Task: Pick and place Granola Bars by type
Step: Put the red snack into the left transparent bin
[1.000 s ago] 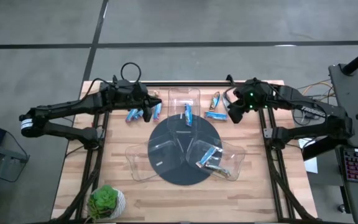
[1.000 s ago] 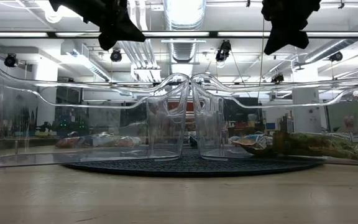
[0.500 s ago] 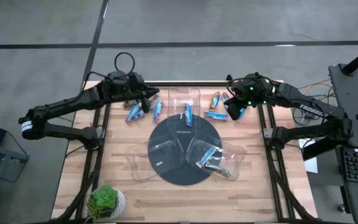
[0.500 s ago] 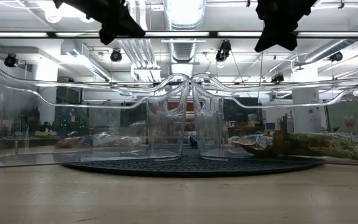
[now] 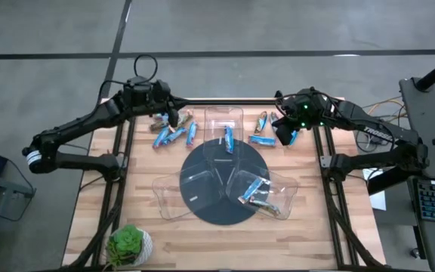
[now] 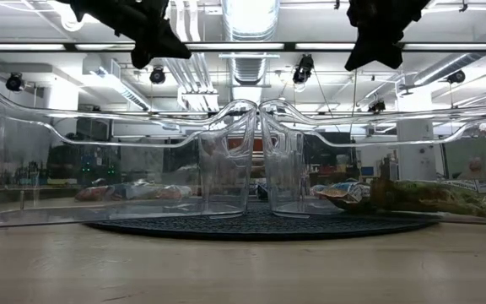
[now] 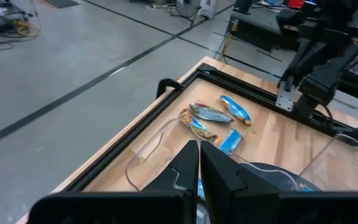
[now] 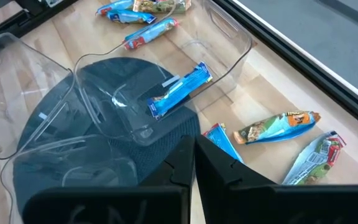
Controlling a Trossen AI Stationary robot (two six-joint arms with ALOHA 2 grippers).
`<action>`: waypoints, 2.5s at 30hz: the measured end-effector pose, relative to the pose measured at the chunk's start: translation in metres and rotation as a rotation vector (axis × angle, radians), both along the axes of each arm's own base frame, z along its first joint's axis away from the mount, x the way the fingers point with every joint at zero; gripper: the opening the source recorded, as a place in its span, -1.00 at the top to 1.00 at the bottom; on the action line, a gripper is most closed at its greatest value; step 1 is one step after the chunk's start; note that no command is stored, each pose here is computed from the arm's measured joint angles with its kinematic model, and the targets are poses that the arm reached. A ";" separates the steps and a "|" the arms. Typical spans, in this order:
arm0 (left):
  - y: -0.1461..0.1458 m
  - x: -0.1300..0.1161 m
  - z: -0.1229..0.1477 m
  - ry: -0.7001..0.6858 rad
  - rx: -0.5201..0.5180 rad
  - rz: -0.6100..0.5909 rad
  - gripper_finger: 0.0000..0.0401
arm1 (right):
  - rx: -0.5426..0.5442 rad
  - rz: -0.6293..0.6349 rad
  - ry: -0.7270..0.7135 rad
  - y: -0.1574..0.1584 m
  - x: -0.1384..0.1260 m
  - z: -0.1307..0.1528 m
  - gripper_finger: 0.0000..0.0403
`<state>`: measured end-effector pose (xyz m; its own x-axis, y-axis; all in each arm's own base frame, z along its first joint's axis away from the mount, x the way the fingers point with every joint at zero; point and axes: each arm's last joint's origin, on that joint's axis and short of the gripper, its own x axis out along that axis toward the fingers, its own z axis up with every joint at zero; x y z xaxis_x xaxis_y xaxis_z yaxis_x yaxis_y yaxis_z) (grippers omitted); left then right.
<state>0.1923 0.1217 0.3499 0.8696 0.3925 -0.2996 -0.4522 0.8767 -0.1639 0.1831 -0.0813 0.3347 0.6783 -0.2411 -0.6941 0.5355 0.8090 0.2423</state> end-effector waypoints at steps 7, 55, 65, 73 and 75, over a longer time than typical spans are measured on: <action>0.008 0.001 -0.006 0.034 -0.015 -0.015 1.00 | 0.003 -0.005 -0.007 0.000 0.000 0.000 0.96; 0.013 0.006 -0.010 0.035 -0.050 0.003 1.00 | 0.045 -0.023 -0.012 0.000 0.001 -0.003 0.96; 0.013 0.006 -0.010 0.033 -0.049 0.004 1.00 | 0.049 -0.027 -0.014 0.000 0.001 -0.003 0.96; 0.016 0.009 -0.010 0.036 -0.107 0.057 0.97 | 0.050 -0.027 -0.014 0.000 0.001 -0.003 0.96; 0.018 0.011 -0.005 0.041 -0.110 0.059 0.91 | 0.050 -0.027 -0.014 0.000 0.001 -0.003 0.96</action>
